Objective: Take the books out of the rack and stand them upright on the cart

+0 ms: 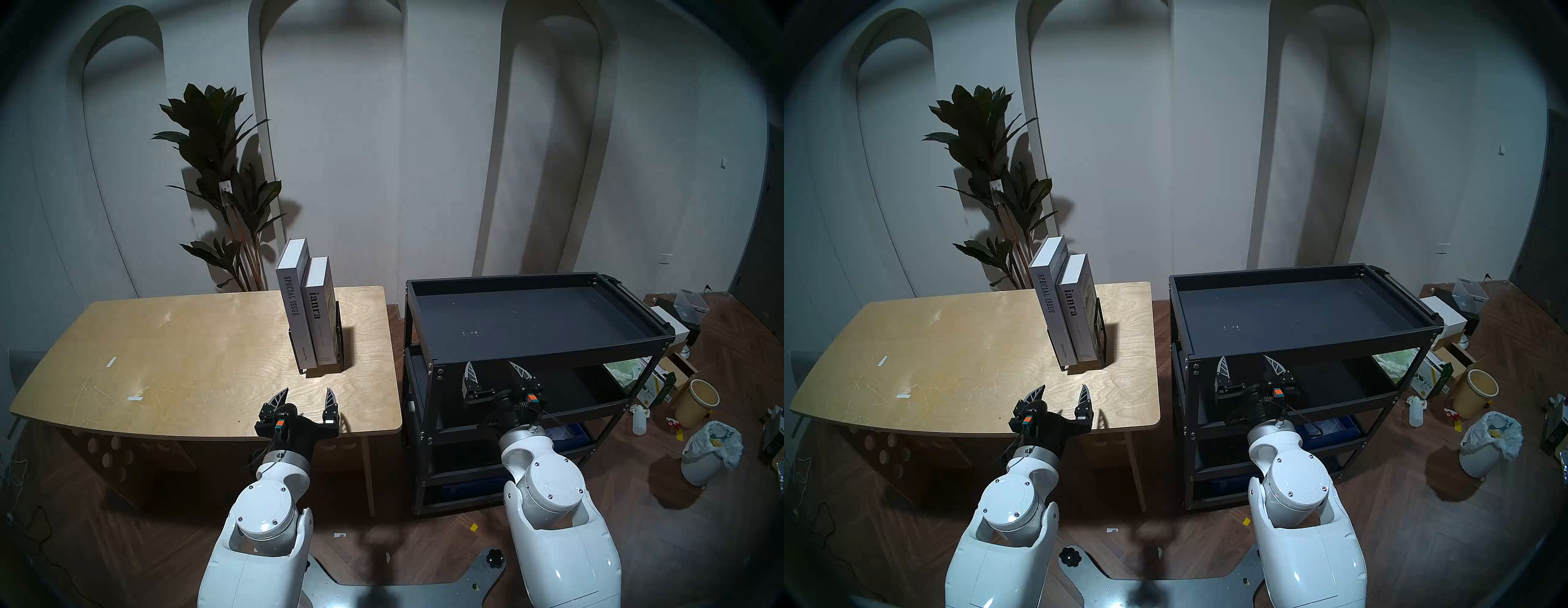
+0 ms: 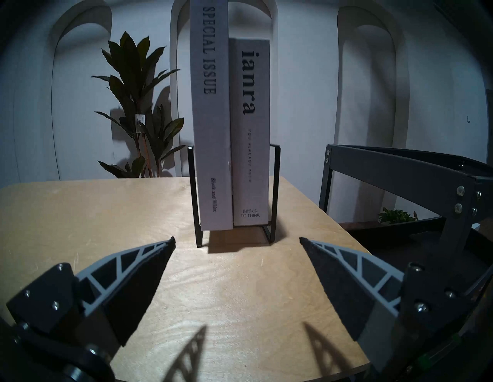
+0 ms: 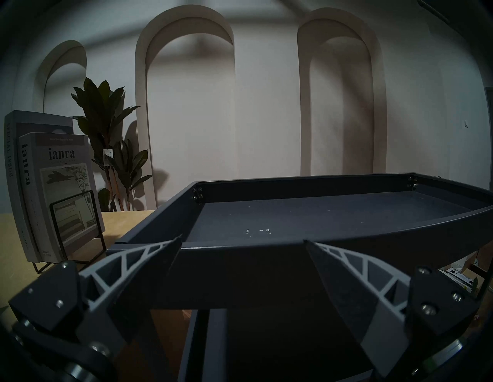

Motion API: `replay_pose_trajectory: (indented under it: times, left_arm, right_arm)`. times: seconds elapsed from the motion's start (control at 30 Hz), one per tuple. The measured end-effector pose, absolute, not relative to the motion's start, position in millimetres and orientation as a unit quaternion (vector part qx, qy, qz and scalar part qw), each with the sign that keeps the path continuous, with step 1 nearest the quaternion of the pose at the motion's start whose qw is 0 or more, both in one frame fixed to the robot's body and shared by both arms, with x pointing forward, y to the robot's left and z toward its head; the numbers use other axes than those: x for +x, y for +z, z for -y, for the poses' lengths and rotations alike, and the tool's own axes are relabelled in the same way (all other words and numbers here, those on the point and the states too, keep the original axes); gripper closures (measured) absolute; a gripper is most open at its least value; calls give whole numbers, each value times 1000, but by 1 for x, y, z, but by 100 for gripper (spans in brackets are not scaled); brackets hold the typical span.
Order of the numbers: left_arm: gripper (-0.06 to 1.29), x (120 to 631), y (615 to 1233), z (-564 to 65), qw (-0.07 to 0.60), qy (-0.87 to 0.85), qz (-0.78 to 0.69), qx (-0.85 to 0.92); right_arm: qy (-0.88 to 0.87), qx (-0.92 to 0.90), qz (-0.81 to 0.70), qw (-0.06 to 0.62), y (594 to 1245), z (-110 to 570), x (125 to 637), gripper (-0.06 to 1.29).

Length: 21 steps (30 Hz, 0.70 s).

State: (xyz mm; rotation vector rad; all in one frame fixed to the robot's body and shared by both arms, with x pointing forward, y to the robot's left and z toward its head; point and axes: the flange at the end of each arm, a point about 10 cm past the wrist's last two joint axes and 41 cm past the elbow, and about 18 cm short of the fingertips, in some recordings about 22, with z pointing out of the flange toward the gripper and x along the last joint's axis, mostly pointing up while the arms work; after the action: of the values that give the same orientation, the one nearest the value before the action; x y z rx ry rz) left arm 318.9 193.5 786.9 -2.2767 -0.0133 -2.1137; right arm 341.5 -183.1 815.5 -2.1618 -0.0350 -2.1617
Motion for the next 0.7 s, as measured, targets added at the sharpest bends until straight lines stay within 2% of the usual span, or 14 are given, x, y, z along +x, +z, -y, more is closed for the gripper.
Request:
replay_pose_trajectory:
  times: [0.7]
  left_arm:
    - [-2,332,892,-188,31,-724,63,-686]
  right_arm:
    - [-709,-700,59,65,832,179,343,-2]
